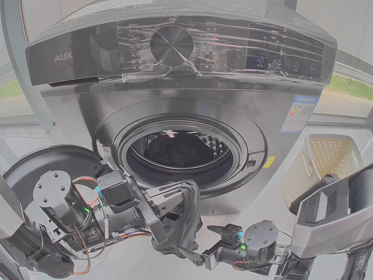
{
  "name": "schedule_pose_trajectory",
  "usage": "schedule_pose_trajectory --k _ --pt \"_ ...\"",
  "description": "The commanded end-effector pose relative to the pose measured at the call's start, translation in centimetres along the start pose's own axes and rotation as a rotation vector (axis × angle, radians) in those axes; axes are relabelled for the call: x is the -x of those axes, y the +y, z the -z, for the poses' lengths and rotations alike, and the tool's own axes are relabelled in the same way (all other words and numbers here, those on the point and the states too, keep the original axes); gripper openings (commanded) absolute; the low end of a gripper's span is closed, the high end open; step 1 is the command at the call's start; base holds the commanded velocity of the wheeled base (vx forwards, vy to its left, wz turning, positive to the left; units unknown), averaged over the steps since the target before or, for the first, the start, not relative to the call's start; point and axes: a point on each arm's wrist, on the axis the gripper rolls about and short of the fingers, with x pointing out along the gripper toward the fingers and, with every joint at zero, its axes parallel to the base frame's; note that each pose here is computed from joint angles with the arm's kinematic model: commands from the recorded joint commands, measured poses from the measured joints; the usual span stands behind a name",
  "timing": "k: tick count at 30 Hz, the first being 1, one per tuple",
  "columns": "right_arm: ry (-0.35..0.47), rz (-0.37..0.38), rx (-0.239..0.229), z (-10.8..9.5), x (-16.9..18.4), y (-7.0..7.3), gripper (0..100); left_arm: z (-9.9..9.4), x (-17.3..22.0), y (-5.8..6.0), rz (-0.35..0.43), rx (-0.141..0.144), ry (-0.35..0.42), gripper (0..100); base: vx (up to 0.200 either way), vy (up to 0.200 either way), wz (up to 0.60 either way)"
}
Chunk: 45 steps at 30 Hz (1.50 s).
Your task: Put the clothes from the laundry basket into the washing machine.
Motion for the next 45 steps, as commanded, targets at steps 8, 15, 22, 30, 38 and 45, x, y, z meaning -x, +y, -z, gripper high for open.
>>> schedule_pose_trajectory --k 8,15,22,30,38,45 --pt "-0.078 0.008 0.017 -1.0 -2.5 -0.3 100 -0.3 -0.2 0.0 -0.001 -0.002 -0.015 0 0.000 0.000 0.00" --pt "-0.079 0.043 0.023 -0.7 -3.6 -1.4 100 -0.7 -0.5 0.1 0.001 0.000 -0.038 0 0.000 0.000 0.00" --pt "-0.110 0.060 0.023 -1.1 -4.6 -2.1 100 -0.8 -0.4 0.0 0.000 0.006 -0.041 0 0.000 0.000 0.00" --pt "-0.136 0.076 0.018 -1.7 -4.7 -2.2 0 -0.9 -0.4 0.0 -0.003 0.007 -0.043 0 0.000 0.000 0.00" --pt "-0.126 0.006 0.027 -2.2 -2.2 0.5 0 0.9 -0.8 3.4 -0.197 -0.002 0.007 0 0.000 0.000 0.00" --pt "-0.113 -0.026 0.008 -2.7 1.5 2.0 0 3.7 -0.6 7.6 -0.362 -0.019 0.097 0 0.000 0.000 0.00"
